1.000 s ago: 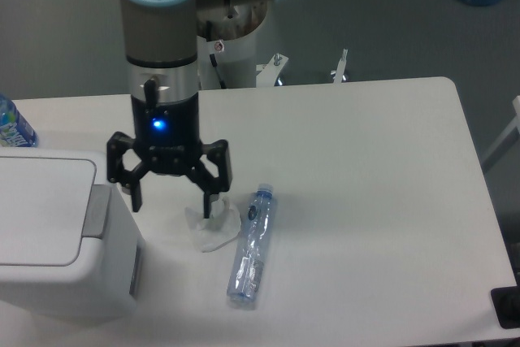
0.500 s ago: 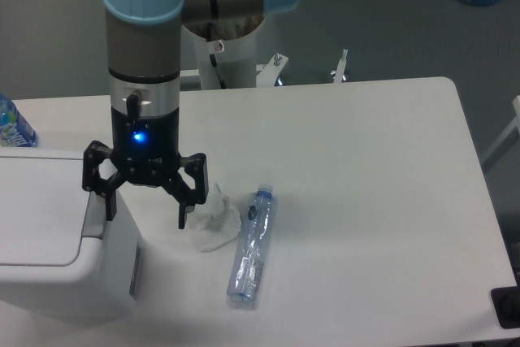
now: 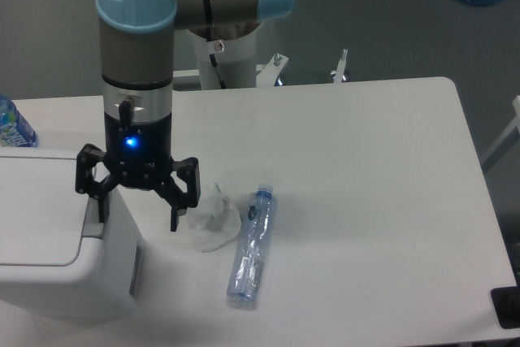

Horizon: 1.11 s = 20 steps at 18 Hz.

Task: Open the trash can
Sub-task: 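Lower the gripper fingers onto the lid edge of the trash can, then push the trash can lid open with the gripper fingers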

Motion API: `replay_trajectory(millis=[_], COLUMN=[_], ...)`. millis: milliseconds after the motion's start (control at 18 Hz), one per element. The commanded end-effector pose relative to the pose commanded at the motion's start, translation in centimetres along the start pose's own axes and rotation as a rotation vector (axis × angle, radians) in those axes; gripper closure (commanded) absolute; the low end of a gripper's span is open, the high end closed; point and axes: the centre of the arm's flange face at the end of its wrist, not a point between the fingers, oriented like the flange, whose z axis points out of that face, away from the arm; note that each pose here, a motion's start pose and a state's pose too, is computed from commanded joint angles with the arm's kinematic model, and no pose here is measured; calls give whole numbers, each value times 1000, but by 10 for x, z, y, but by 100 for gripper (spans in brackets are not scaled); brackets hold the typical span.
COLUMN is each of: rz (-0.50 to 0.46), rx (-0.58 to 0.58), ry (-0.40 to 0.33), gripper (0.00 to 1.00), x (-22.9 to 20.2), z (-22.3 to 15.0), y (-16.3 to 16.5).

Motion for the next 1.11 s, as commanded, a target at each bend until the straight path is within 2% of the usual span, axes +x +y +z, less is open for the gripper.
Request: replay_trajectory(millis=[1111], rz=[1], rx=[-9], ry=[-1], gripper=[0], x=[-1], z=[6], y=[1])
